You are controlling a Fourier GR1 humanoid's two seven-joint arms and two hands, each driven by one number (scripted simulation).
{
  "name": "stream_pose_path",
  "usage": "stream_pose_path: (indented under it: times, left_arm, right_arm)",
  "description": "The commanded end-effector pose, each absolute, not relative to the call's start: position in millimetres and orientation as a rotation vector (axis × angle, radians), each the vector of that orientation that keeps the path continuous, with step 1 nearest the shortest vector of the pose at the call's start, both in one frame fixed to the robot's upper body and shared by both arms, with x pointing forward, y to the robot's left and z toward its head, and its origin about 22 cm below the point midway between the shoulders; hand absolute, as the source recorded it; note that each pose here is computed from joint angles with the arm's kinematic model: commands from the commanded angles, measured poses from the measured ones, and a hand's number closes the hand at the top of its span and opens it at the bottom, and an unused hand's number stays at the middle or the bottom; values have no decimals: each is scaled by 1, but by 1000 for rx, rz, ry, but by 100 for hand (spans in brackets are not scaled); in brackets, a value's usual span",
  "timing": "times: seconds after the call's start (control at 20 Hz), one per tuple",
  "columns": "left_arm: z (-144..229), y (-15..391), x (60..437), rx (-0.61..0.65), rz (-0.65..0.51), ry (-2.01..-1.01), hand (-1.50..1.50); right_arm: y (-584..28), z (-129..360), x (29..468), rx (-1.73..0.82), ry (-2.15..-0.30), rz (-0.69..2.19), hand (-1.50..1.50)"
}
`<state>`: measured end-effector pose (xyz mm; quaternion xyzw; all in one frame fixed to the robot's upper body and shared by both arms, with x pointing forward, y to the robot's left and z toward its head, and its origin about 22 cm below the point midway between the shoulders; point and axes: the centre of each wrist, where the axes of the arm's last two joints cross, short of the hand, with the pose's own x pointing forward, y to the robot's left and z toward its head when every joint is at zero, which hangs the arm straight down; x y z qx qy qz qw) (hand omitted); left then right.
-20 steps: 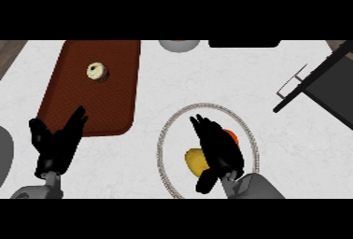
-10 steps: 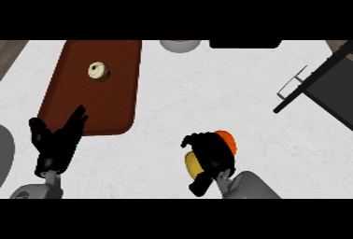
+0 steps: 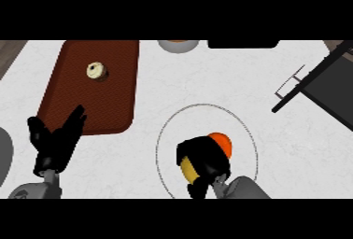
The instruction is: Pick the lemon from the placemat and place it in the tiered shelf
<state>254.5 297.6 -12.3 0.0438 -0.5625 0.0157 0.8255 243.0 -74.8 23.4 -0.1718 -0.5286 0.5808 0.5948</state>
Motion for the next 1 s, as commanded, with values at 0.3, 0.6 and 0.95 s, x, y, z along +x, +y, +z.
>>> stream_pose_path:
  times: [0.3,0.6,0.95]
  left_arm:
    - [-22,308,238,107,83,-1112,0]
    - [-32,303,232,112,59,-1098,0]
    - [-30,302,235,116,58,-1114,0]
  right_arm:
    - [-162,49,295,-843,-908,434,150]
    - [-127,143,293,-1069,-1114,203,150]
    - [-119,236,284,-1303,-1124,60,150]
